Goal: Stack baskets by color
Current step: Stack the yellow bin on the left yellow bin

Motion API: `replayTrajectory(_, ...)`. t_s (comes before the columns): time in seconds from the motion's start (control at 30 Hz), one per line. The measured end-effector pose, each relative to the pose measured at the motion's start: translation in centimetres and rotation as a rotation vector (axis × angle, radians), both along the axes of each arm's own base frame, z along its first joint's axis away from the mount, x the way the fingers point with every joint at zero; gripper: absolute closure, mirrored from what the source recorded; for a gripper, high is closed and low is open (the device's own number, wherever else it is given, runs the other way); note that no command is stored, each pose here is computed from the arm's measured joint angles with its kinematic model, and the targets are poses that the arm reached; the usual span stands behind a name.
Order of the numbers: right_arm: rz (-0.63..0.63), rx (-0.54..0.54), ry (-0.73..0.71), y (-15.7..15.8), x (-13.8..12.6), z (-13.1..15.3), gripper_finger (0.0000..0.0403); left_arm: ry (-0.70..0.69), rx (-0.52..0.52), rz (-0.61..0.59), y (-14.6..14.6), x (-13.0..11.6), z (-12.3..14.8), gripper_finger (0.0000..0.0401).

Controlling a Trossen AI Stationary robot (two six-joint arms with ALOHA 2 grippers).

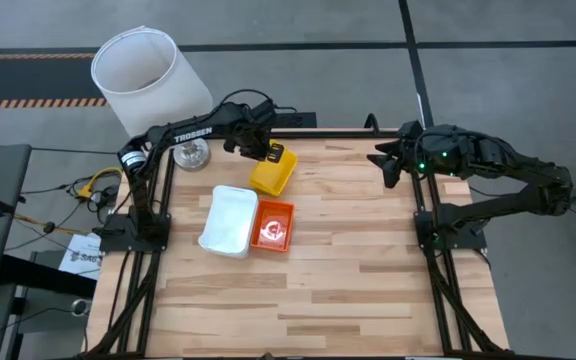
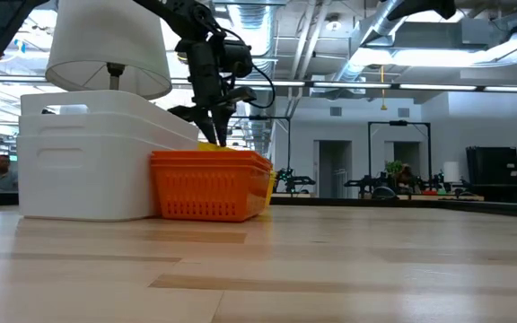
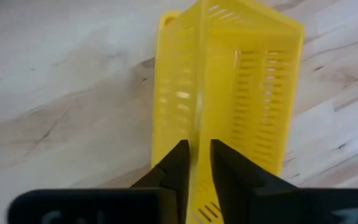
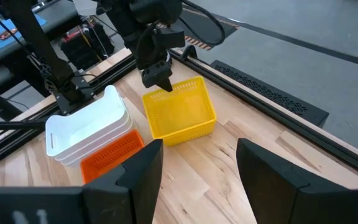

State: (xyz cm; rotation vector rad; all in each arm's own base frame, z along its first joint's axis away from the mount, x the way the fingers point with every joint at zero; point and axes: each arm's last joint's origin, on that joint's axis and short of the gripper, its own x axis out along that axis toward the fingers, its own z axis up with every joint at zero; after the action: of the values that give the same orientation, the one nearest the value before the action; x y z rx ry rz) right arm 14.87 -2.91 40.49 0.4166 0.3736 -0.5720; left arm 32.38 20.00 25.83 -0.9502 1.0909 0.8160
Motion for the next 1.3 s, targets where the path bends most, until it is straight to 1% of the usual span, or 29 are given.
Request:
replayTrajectory(0.17,0.001,-0.002,0.001,0.0,0.0,0.0,0.0178,-0.035,-0.023,-0.01,0.0,0.2,0.1,0.0303)
replayTrajectory(0.23,0.001,-0.002,0.001,0.0,0.0,0.0,0.0178,-0.036,-0.028,-0.011,0.0,0.2,0.1,0.0292)
replayTrajectory(0.3,0.001,-0.002,0.001,0.0,0.0,0.0,0.0178,-0.025,-0.026,0.0,0.0,0.1,0.0,0.029)
replayTrajectory(0.37,0.001,-0.002,0.001,0.0,0.0,0.0,0.0178,-0.007,-0.021,0.006,0.1,-0.1,0.0,0.0303)
replayTrajectory(0.43,0.001,-0.002,0.001,0.0,0.0,0.0,0.0178,0.029,-0.004,0.006,0.0,-0.3,-0.1,0.0326)
replayTrajectory(0.57,0.002,-0.002,0.001,0.0,0.0,0.0,0.0178,0.066,0.033,-0.031,-0.2,-0.1,-0.4,0.0374)
replayTrajectory(0.67,0.001,-0.002,0.001,0.0,0.0,0.0,0.0178,0.072,0.036,-0.053,-0.4,0.0,-0.4,0.0396)
replayTrajectory(0.83,0.001,-0.002,0.001,0.0,0.0,0.0,0.0178,0.075,0.036,-0.055,-0.4,0.0,-0.5,0.0399)
replayTrajectory(0.97,0.0,0.001,0.001,0.0,0.0,0.0,0.0178,0.066,0.029,-0.029,-0.2,-0.3,-0.1,0.04)
replayTrajectory(1.2,0.0,0.004,0.018,0.0,-0.1,-0.2,0.0178,-0.017,0.008,-0.044,-0.1,0.2,1.4,0.04)
replayTrajectory(1.3,0.0,0.005,0.024,0.0,-0.1,-0.2,0.0178,-0.068,-0.022,-0.054,-0.1,0.5,2.1,0.0401)
